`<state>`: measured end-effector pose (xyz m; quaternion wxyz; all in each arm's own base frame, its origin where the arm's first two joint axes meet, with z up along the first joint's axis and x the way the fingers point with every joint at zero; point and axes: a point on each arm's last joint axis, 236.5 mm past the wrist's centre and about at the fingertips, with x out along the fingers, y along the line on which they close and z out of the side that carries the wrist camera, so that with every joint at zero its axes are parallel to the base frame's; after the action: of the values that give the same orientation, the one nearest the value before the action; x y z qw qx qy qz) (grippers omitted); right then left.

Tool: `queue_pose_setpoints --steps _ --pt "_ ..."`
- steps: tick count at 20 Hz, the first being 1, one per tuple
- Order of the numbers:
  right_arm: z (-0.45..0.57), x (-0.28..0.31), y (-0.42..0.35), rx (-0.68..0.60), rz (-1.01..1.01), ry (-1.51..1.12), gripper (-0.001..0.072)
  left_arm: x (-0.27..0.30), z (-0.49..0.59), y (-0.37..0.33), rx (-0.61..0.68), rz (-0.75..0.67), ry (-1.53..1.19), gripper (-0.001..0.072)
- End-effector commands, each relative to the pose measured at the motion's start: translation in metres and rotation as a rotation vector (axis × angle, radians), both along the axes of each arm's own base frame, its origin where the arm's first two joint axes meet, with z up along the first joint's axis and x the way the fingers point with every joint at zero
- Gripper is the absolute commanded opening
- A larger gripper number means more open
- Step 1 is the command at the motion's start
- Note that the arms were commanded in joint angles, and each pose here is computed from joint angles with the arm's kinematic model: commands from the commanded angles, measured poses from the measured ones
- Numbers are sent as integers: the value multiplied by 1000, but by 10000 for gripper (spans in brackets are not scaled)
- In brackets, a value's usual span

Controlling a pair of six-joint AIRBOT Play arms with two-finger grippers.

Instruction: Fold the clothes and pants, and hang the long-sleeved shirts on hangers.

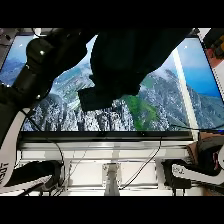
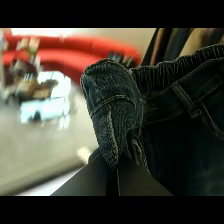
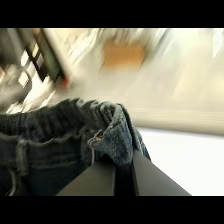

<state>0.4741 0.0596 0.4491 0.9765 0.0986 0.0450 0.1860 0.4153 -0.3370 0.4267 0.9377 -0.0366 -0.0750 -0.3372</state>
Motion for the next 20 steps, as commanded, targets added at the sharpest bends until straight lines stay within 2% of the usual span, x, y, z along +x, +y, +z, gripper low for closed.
queue_pose_setpoints --steps 1,8,11,13,16,18,20 --pt "69 -34 -25 -22 -134 -221 14 -26 32 -11 -26 -38 -74 25" --pt "101 -43 -38 54 -184 -332 13 -70 30 -55 -5 -153 -76 24" --pt "113 -37 -46 123 -206 -391 13 -72 -13 -69 158 -160 12 23" --pt "98 -15 -42 188 -167 -347 13 -67 -47 -62 315 -70 65 22" --pt "60 27 -20 275 -91 -247 13 -45 -81 -4 516 262 155 23" --pt "27 55 7 278 -42 -172 13 -47 -103 24 577 372 261 23" --pt "-13 76 44 264 27 -70 12 -49 -123 37 587 414 348 23"
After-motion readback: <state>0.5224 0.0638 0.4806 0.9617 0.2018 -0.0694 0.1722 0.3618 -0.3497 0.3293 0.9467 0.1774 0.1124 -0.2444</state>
